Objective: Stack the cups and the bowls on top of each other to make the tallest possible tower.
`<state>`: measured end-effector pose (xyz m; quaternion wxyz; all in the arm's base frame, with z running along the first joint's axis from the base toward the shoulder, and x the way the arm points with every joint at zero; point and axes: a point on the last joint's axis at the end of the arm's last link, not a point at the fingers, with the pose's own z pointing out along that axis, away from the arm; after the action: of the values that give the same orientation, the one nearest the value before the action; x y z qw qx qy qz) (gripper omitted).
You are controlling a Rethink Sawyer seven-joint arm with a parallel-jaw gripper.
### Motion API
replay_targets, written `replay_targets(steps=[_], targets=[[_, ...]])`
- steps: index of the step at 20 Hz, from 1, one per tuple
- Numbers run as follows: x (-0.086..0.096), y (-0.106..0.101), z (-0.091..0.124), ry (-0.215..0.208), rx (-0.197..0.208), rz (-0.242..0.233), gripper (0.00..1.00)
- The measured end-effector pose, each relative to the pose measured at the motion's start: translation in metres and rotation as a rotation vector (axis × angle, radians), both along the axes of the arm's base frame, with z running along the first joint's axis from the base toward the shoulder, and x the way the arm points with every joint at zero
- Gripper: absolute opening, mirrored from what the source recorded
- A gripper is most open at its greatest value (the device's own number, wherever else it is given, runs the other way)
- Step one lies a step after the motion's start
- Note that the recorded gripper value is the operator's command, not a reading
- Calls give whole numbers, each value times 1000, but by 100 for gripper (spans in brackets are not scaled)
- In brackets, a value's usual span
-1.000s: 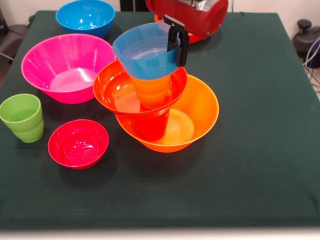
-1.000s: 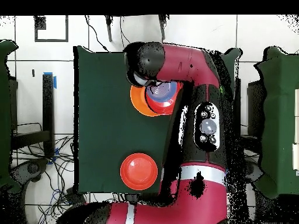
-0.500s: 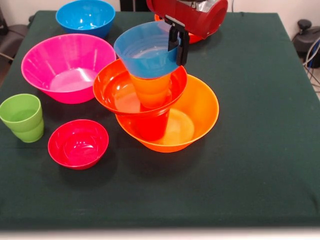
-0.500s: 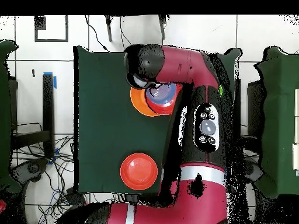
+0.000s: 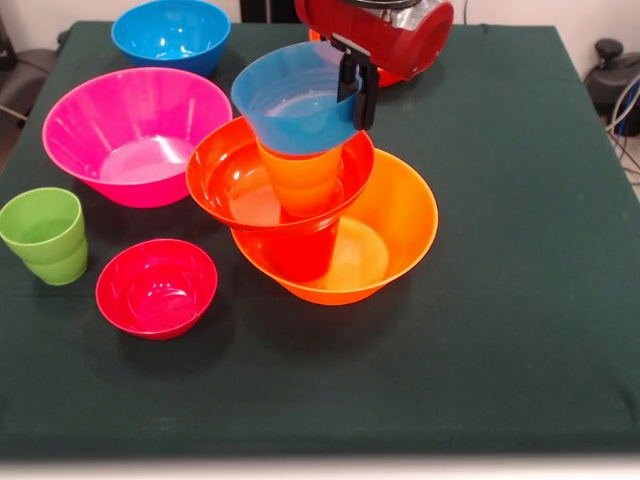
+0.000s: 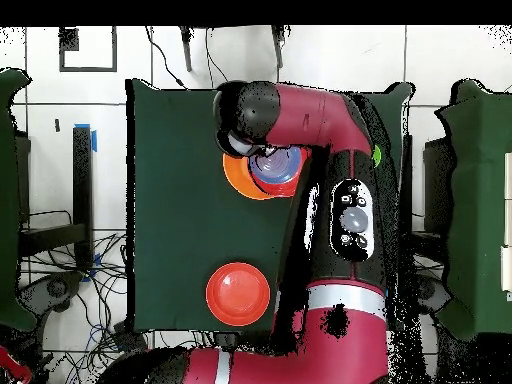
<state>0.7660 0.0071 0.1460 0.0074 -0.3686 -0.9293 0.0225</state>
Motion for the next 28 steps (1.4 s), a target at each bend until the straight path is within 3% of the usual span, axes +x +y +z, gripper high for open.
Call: replay_targets(steps=[28], targets=[[-2, -1, -3, 4, -8, 9, 0]])
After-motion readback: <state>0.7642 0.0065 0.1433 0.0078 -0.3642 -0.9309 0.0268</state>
